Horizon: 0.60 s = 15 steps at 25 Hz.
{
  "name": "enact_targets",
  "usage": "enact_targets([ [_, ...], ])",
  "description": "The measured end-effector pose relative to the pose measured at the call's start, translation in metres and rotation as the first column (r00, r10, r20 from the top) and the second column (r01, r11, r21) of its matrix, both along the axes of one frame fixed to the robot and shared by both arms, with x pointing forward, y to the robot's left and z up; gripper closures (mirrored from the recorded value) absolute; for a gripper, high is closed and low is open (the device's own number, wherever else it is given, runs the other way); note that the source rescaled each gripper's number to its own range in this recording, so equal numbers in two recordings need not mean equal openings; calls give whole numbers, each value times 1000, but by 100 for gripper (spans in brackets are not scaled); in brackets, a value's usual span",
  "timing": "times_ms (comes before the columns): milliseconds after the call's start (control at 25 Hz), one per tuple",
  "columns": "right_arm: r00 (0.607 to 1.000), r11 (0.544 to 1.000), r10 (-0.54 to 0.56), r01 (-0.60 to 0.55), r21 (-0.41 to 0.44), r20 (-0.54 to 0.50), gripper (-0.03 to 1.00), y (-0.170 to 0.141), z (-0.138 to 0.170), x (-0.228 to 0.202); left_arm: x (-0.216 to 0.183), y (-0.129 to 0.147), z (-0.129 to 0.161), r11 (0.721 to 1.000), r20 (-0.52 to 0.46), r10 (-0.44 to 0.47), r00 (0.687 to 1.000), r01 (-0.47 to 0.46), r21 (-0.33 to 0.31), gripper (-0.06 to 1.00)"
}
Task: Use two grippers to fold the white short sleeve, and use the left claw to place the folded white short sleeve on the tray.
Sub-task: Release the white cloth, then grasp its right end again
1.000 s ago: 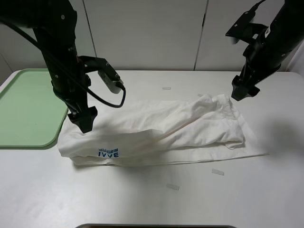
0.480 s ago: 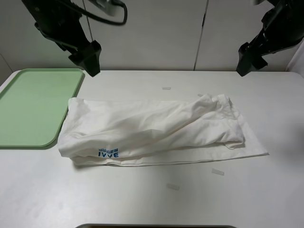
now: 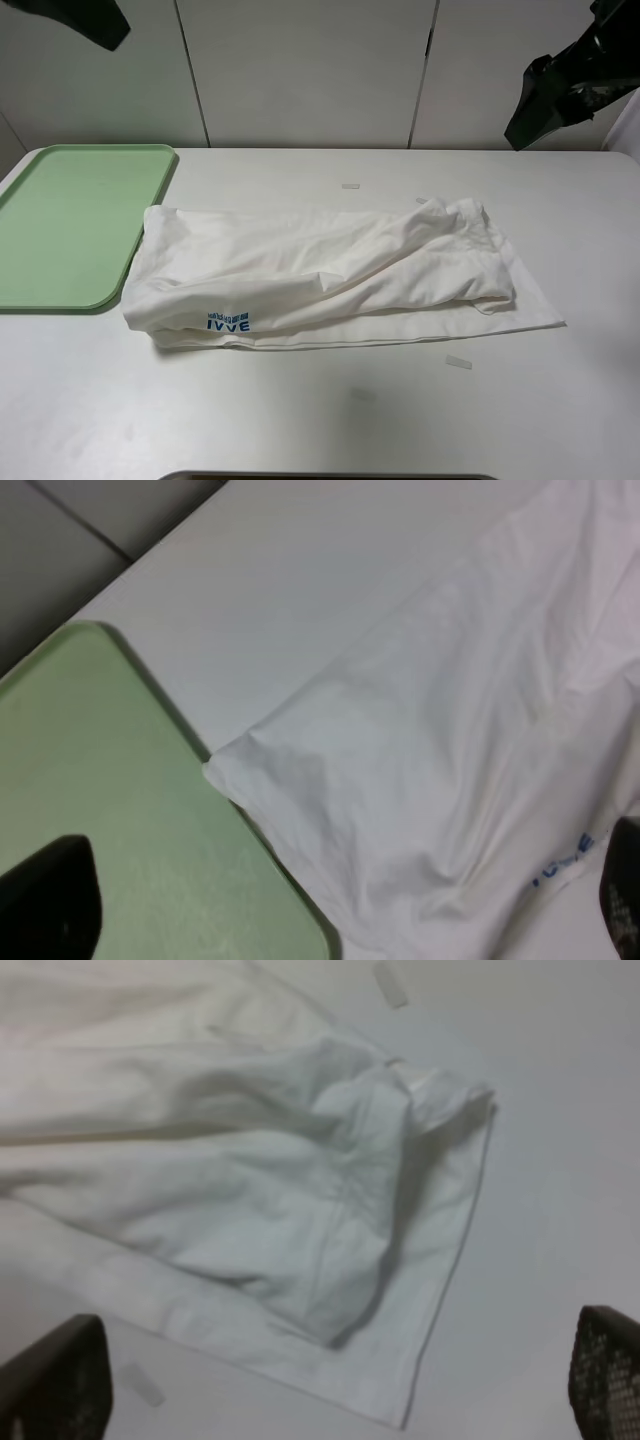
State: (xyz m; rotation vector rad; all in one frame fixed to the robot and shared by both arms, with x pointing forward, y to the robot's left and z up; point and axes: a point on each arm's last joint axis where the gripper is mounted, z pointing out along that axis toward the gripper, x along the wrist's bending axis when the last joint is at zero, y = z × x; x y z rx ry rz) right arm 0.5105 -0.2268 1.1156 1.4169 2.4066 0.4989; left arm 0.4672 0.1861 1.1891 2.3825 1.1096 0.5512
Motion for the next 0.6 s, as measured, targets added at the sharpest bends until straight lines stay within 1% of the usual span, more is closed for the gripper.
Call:
enact_targets([
  [160, 1000, 1000, 0, 0, 12, -9, -3, 0, 2, -4, -29, 15, 4, 999, 19, 23, 1000, -23, -29, -5],
  [320, 998, 1000, 1, 0, 10, -58, -3, 0, 1, -8, -62, 32, -9, 997, 10, 61, 998, -60, -56, -5],
  [400, 997, 1000, 2, -1, 7, -76, -3, 0, 0, -10, -65, 34, -10, 996, 11, 64, 998, -63, -60, -5],
  [600, 996, 1000, 3, -2, 15, -88, -3, 0, 0, -11, -113, 59, -40, 983, 38, 126, 991, -119, -137, -5],
])
